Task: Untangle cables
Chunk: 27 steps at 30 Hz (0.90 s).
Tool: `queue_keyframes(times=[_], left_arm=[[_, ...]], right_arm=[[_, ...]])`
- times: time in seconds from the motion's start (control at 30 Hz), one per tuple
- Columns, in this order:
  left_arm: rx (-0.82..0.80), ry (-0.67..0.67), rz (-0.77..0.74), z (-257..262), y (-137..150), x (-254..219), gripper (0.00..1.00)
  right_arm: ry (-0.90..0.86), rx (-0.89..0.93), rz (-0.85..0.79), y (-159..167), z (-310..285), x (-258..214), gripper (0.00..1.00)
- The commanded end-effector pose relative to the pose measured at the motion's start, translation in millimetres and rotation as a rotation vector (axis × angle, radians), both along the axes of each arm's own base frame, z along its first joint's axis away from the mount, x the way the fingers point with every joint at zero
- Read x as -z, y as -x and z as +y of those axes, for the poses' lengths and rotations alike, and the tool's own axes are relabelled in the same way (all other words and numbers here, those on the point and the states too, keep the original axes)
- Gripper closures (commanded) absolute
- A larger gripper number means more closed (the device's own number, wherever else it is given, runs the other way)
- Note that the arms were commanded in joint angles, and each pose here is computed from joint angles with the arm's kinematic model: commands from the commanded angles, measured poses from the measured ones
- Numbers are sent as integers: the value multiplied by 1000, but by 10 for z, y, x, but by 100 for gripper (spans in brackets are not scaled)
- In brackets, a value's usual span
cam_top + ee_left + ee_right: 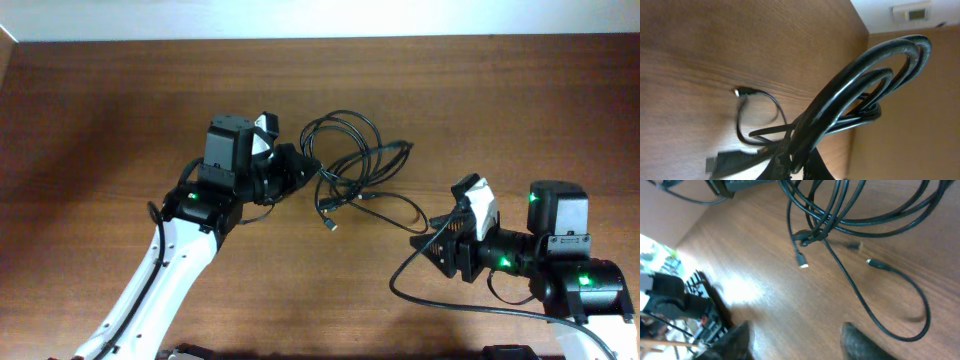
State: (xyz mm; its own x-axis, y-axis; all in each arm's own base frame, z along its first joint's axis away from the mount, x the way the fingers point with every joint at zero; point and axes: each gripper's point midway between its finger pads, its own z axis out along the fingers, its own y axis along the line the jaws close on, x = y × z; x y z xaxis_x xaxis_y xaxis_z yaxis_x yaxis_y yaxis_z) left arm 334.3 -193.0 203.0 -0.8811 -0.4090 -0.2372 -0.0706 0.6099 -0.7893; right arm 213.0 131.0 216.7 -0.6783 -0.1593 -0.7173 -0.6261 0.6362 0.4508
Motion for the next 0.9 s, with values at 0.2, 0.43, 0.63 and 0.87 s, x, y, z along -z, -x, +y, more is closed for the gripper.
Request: queue_keyframes(times=[0.2,0.43,0.63,0.87], left_arm=[[477,-96,-429,-246,251,-208,100],[484,-30,-488,-401,233,-402,100],[388,-27,-426,-656,230,-424,100],[327,-23,-367,-955,360,-412,100]], right_arm=[[-55,-3,7,26,47,-100,16],[-252,100,280,21,146,-178,1],[-345,186,336,-195,149,-304,0],[-378,310,404,-325,83,-299,5]])
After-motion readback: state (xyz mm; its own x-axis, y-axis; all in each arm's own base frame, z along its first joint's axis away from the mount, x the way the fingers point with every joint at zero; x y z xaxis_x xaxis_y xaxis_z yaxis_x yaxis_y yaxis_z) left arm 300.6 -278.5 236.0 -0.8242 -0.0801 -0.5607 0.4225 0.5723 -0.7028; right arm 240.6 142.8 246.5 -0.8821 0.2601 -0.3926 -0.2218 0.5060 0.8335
